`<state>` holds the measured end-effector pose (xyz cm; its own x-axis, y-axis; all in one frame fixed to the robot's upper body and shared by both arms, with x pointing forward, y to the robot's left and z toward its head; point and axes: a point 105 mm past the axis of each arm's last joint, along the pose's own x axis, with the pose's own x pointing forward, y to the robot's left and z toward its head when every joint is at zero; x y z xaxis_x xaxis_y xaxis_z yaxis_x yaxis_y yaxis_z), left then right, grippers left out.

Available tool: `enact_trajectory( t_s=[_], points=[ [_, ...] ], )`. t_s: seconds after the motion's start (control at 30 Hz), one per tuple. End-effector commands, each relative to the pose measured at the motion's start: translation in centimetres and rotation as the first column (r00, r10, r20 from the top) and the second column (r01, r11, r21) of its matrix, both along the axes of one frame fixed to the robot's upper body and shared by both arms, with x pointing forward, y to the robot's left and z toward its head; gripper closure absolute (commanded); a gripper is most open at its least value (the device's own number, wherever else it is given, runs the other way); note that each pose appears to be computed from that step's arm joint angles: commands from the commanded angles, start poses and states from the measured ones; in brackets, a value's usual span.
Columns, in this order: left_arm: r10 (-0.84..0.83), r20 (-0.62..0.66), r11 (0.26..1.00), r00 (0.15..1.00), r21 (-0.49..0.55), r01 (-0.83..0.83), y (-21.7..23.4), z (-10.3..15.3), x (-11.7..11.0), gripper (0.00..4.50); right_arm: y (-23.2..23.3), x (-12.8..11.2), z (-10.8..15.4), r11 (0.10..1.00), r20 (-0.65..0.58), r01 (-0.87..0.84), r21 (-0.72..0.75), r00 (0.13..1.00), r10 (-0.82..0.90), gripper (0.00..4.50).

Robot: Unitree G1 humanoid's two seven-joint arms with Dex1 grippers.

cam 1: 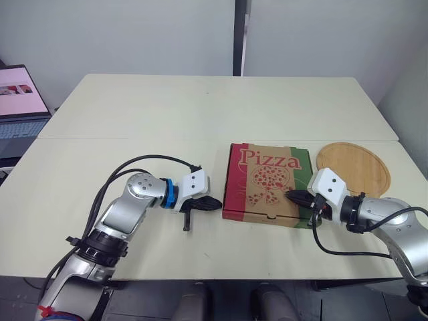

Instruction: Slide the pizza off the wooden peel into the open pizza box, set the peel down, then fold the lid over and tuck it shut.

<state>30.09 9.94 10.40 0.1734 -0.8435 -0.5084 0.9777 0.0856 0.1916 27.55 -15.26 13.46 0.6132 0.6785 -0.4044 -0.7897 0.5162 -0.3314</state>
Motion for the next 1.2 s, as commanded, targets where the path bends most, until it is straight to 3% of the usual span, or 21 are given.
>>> enact_trajectory(
  t_s=[0.03,0.4,0.57,0.7,0.87,1.2],
  points=[
    [-0.025,0.017,0.999,1.0,-0.027,0.025,-0.7,0.7,-0.6,4.5,-0.3,0.1,1.7,1.0,0.063,-0.003,0.001,0.998,0.003,4.46],
    [0.024,-0.004,0.997,1.0,-0.069,-0.025,-0.8,0.5,-0.7,4.5,-1.2,0.6,2.9,0.999,0.105,0.035,0.013,0.994,-0.036,4.46],
    [0.144,0.029,0.988,0.989,-0.067,-0.142,2.3,1.1,0.1,4.5,-2.9,-0.1,4.2,0.998,0.166,0.07,-0.007,0.984,-0.068,4.46],
    [0.361,0.075,0.931,0.93,-0.086,-0.355,7.8,2.6,1.5,4.5,-7.1,-0.8,4.9,0.981,0.217,0.194,-0.03,0.959,-0.183,4.46],
    [0.55,0.172,0.825,0.817,0.042,-0.564,15.6,1.9,0.6,4.5,-13.5,-2.2,4.7,0.942,0.211,0.328,-0.076,0.928,-0.306,4.46],
    [0.694,0.199,0.705,0.692,0.007,-0.709,19.6,1.0,-1.5,4.5,-22.7,-4.0,2.8,0.815,0.175,0.562,-0.138,0.824,-0.539,4.46]
  ],
)
